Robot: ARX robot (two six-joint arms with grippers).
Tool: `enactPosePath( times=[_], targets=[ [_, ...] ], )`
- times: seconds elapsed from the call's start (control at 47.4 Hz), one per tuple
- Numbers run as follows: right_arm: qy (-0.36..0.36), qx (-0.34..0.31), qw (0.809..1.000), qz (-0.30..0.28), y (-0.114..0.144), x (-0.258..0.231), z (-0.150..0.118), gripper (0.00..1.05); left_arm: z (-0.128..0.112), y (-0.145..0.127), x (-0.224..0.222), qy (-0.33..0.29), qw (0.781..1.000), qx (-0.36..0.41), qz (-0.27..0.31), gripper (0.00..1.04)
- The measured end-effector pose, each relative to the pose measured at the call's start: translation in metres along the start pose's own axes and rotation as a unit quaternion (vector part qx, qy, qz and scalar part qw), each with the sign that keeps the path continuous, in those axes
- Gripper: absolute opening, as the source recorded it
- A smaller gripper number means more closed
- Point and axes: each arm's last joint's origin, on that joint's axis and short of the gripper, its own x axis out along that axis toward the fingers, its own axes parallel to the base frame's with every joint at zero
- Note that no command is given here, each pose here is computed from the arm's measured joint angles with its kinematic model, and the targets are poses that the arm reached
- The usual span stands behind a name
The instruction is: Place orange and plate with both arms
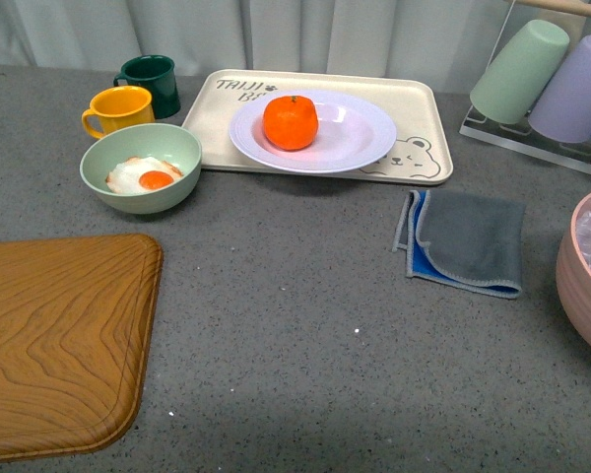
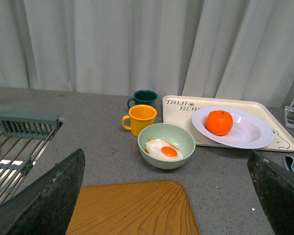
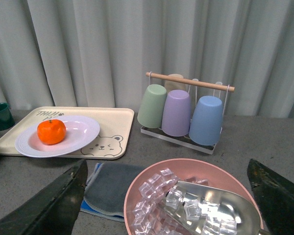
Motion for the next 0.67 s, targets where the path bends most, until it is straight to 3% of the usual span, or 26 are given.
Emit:
enactPosePath(
  times=[0.675],
  targets=[
    [0.0, 0.0, 1.0, 0.0, 0.0, 0.0, 0.0, 0.95, 0.0, 0.0, 0.0, 0.0, 1.0, 0.0, 0.0, 0.98]
  ],
)
